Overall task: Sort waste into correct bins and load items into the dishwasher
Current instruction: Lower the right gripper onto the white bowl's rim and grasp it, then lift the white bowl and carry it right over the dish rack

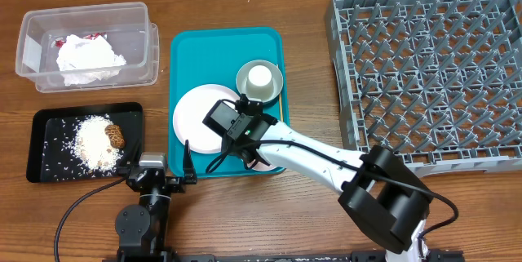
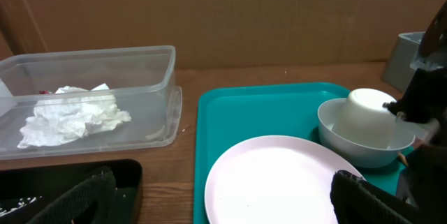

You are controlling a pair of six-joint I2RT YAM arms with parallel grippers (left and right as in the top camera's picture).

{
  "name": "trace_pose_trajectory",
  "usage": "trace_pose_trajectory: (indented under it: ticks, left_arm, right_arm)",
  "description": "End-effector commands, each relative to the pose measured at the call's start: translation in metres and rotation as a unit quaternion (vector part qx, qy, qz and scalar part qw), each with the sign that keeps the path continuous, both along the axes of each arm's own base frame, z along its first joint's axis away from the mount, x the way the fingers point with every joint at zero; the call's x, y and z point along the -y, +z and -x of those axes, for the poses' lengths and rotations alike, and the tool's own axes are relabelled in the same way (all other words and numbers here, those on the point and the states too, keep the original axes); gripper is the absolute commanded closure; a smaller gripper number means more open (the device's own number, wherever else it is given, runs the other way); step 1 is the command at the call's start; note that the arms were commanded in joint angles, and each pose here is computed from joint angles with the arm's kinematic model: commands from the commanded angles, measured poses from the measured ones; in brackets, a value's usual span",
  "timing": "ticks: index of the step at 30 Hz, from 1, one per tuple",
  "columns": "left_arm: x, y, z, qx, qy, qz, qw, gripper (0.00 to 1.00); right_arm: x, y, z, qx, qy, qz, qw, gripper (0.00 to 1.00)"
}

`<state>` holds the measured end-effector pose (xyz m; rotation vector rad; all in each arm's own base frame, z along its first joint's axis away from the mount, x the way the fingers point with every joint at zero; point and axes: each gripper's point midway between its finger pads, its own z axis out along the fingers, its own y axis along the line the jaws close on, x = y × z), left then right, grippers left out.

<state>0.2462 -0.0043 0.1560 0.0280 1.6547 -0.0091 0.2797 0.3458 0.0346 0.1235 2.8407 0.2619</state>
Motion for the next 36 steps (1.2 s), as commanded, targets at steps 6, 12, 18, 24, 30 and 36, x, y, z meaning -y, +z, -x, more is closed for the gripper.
trace_pose_trajectory:
  ticks: [6,12,18,24,30,36]
  left_arm:
    - [-0.003,0.0,0.0,0.004,0.009,0.006,1.0,0.0]
    - [-0.003,0.0,0.0,0.004,0.009,0.006,1.0,0.0]
    - [-0.003,0.0,0.0,0.004,0.009,0.006,1.0,0.0]
    - [-0.003,0.0,0.0,0.004,0.009,0.006,1.0,0.0]
    - [-0.003,0.0,0.0,0.004,0.008,0.006,1.0,0.0]
    - [-0.003,0.0,0.0,0.004,0.009,0.006,1.0,0.0]
  right_arm:
    - [-0.005,-0.002,0.004,-0.002,0.008,0.0,1.0,0.87]
    - [-0.008,0.004,0.003,0.0,0.009,-0.003,1.0,0.96]
    - [-0.01,0.026,0.002,-0.003,0.009,0.003,1.0,0.96]
    - [0.0,0.058,-0.006,-0.007,-0.004,0.014,1.0,0.96]
    - [0.04,0.117,-0.04,0.018,-0.006,0.021,1.0,0.96]
    - [0.103,0.17,-0.07,0.043,-0.042,0.007,0.998,0.96]
